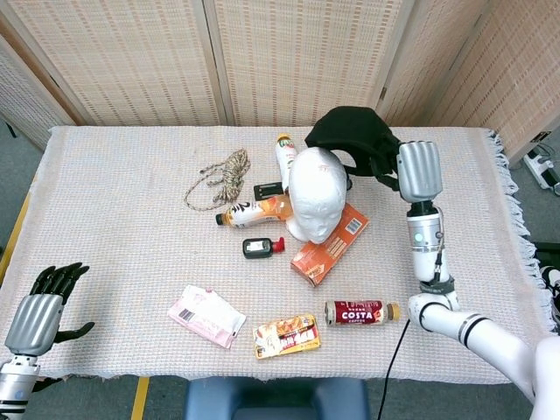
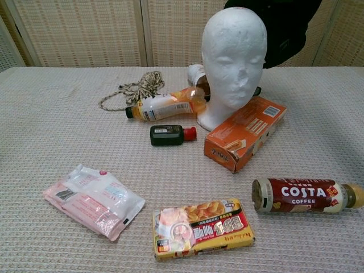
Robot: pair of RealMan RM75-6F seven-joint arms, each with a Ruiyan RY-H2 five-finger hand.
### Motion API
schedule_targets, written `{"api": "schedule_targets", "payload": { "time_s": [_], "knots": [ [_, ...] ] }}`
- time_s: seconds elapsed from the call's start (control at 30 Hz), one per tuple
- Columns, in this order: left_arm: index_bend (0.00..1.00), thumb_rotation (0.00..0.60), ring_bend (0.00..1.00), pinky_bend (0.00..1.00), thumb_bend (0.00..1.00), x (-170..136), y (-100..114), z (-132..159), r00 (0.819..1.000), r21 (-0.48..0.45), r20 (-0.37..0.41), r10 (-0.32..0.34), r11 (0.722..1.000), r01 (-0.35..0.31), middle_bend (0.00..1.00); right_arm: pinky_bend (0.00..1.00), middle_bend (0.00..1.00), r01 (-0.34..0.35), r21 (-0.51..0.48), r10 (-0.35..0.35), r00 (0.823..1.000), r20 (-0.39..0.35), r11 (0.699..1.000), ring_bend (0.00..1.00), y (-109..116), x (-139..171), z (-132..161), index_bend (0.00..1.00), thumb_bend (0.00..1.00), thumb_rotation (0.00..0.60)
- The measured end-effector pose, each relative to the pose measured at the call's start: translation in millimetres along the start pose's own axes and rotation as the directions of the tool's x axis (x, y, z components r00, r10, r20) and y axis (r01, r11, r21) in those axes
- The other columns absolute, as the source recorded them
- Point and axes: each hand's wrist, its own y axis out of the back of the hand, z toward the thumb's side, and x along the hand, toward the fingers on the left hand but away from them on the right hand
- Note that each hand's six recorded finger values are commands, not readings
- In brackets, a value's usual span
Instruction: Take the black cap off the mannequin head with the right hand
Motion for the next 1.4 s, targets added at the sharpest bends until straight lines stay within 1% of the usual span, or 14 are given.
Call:
{"api": "schedule_targets", "payload": {
  "time_s": [0.27, 0.5, 0.67, 0.83, 0.87, 0.93, 1.03, 1.07, 1.1, 1.13, 1.17, 1.2, 1.27, 1.4],
  "knots": [
    [0.17, 0.6, 0.15, 0.12, 0.04, 0, 0, 2, 1.0, -0.006, 0.008, 0.002, 1.0, -0.002, 0.15, 1.0, 1.0, -0.05, 0.134, 0.054, 0.998, -0.024, 0.99, 1.0, 33, 16, -36, 0.84, 0.83, 0.6],
    [0.17, 0.6, 0.15, 0.12, 0.04, -2, 1, 5, 1.0, -0.011, 0.012, 0.003, 1.0, -0.003, 0.15, 1.0, 1.0, -0.202, 0.251, 0.212, 0.977, -0.013, 0.947, 1.0, 54, 64, -76, 0.83, 0.83, 0.6],
    [0.17, 0.6, 0.14, 0.12, 0.04, -2, 0, 9, 1.0, -0.016, 0.02, 0.004, 1.0, -0.003, 0.15, 1.0, 1.0, -0.292, 0.254, 0.302, 0.953, -0.001, 0.922, 1.0, 45, 97, -89, 0.83, 0.83, 0.6],
    [0.17, 0.6, 0.15, 0.12, 0.04, -2, 0, 14, 0.999, -0.014, 0.032, 0.002, 1.0, -0.002, 0.15, 1.0, 1.0, -0.343, 0.258, 0.357, 0.934, -0.004, 0.903, 1.0, 21, 115, -91, 0.81, 0.81, 0.599],
    [0.17, 0.6, 0.15, 0.12, 0.04, -2, 0, 14, 0.999, -0.012, 0.032, 0.003, 1.0, -0.002, 0.15, 1.0, 1.0, -0.353, 0.257, 0.366, 0.931, -0.004, 0.9, 1.0, 15, 118, -91, 0.8, 0.8, 0.6],
    [0.17, 0.6, 0.15, 0.12, 0.04, -3, 1, 13, 1.0, -0.009, 0.028, 0.002, 1.0, -0.002, 0.15, 1.0, 0.99, -0.376, 0.255, 0.389, 0.921, -0.001, 0.891, 0.99, 1, 123, -91, 0.72, 0.67, 0.6],
    [0.17, 0.6, 0.15, 0.12, 0.04, -5, 2, 10, 1.0, -0.008, 0.017, 0.002, 1.0, -0.002, 0.15, 1.0, 0.88, -0.419, 0.268, 0.43, 0.903, 0.018, 0.868, 0.86, -17, 129, -93, 0.54, 0.35, 0.594],
    [0.17, 0.6, 0.15, 0.12, 0.04, -5, 2, 9, 1.0, -0.008, 0.015, 0.001, 1.0, -0.001, 0.15, 1.0, 0.79, -0.433, 0.273, 0.444, 0.896, 0.026, 0.859, 0.78, -22, 131, -94, 0.45, 0.21, 0.57],
    [0.17, 0.6, 0.15, 0.12, 0.04, -5, 2, 9, 1.0, -0.007, 0.013, 0.001, 1.0, -0.001, 0.15, 0.96, 0.68, -0.453, 0.277, 0.462, 0.886, 0.038, 0.847, 0.68, -29, 133, -95, 0.34, 0.08, 0.509],
    [0.17, 0.6, 0.15, 0.12, 0.04, -6, 2, 8, 1.0, -0.006, 0.011, 0.0, 1.0, 0.001, 0.15, 0.9, 0.57, -0.469, 0.277, 0.475, 0.879, 0.049, 0.839, 0.58, -33, 135, -96, 0.25, 0.02, 0.441],
    [0.17, 0.6, 0.14, 0.12, 0.04, -6, 2, 7, 1.0, -0.006, 0.01, -0.001, 1.0, 0.001, 0.15, 0.85, 0.51, -0.485, 0.275, 0.489, 0.871, 0.059, 0.83, 0.52, -37, 136, -96, 0.19, 0.0, 0.39],
    [0.17, 0.6, 0.14, 0.12, 0.04, -7, 2, 7, 1.0, -0.006, 0.008, -0.001, 1.0, 0.001, 0.15, 0.73, 0.4, -0.504, 0.267, 0.504, 0.86, 0.074, 0.821, 0.42, -42, 139, -97, 0.1, 0.0, 0.292],
    [0.17, 0.6, 0.14, 0.12, 0.04, -7, 3, 6, 1.0, -0.006, 0.005, 0.001, 1.0, -0.001, 0.15, 0.59, 0.29, -0.524, 0.244, 0.518, 0.85, 0.091, 0.816, 0.3, -46, 141, -97, 0.02, 0.0, 0.176],
    [0.17, 0.6, 0.14, 0.12, 0.04, -8, 3, 5, 1.0, -0.007, 0.004, 0.002, 1.0, -0.002, 0.15, 0.51, 0.23, -0.53, 0.194, 0.522, 0.847, 0.097, 0.825, 0.23, -45, 145, -91, 0.0, 0.0, 0.139]
  ]
}}
